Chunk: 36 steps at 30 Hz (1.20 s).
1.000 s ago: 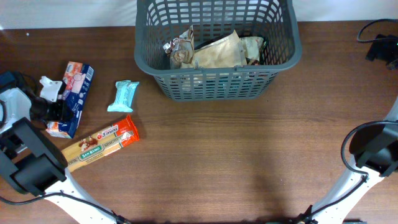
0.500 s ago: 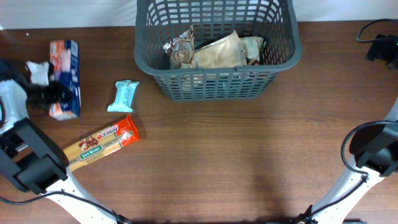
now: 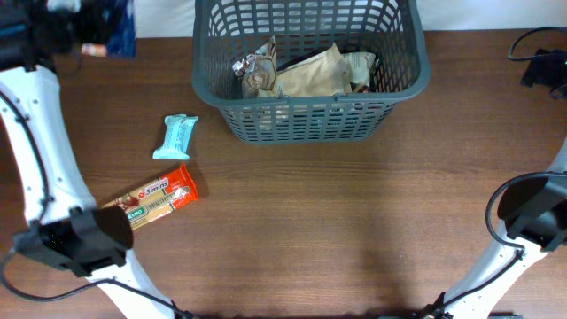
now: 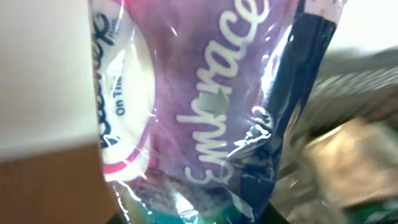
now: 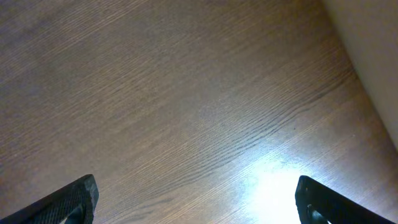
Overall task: Pack container
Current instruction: 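Carry the Kleenex pack over the basket and lower it in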
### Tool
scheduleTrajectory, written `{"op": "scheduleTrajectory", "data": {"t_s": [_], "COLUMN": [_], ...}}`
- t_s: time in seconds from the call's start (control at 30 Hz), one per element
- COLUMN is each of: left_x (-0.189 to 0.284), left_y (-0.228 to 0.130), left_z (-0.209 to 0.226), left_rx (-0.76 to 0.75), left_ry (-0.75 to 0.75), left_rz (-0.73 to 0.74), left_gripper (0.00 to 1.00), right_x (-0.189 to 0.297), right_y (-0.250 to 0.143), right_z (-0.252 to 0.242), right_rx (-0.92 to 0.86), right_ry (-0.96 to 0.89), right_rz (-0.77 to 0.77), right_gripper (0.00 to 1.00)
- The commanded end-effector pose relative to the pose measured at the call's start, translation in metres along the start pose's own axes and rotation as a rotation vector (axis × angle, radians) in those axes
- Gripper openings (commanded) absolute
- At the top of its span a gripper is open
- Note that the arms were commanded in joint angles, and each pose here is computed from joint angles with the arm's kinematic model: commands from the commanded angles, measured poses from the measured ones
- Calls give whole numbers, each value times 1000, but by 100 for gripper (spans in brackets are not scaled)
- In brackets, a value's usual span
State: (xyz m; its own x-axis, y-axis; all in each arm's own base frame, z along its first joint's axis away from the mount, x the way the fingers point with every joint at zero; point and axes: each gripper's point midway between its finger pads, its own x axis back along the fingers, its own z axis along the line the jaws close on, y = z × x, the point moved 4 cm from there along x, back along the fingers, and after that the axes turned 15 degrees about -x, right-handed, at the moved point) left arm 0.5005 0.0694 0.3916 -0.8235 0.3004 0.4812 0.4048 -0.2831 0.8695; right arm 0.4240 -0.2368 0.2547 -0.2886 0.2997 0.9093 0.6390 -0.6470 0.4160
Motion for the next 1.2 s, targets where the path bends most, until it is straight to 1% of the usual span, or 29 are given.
{"op": "scheduleTrajectory", "data": {"t_s": [0.0, 0.07, 0.17, 0.27, 0.37, 0.47, 0.57, 0.7, 0.8, 1.07, 1.17], "left_x": [43, 48, 45, 34, 28, 23, 15, -4, -24, -75, -94], "left_y": [66, 83, 100, 109, 116, 119, 121, 120, 113, 96, 84], "left_z": [-39, -58, -95, -135, -169, -189, -196, -194, -192, -186, -187], "left_rx": [-47, -69, -112, -155, -242, -306, -324, -339, -389, -390, -376], "left_ry": [-20, -47, -127, -212, -273, -295, -306, -307, -304, -312, -329], "left_rz": [-169, -211, -248, -258, -275, -283, -297, -302, -291, -271, -239], "left_gripper": [2, 2, 2, 2, 2, 2, 2, 2, 2, 2, 2], "right_x": [1, 1, 1, 1, 1, 1, 1, 1, 1, 1, 1], "right_y": [0, 0, 0, 0, 0, 0, 0, 0, 0, 0, 0], "right_z": [1, 1, 1, 1, 1, 1, 1, 1, 1, 1, 1], "right_rx": [-12, -12, -12, -12, -12, -12, -12, -12, -12, -12, -12], "right_ry": [3, 3, 3, 3, 3, 3, 3, 3, 3, 3, 3], "right_rz": [-5, -5, -5, -5, -5, -5, -5, -5, -5, -5, -5], "right_gripper": [99, 99, 99, 99, 99, 99, 99, 99, 99, 99, 99]}}
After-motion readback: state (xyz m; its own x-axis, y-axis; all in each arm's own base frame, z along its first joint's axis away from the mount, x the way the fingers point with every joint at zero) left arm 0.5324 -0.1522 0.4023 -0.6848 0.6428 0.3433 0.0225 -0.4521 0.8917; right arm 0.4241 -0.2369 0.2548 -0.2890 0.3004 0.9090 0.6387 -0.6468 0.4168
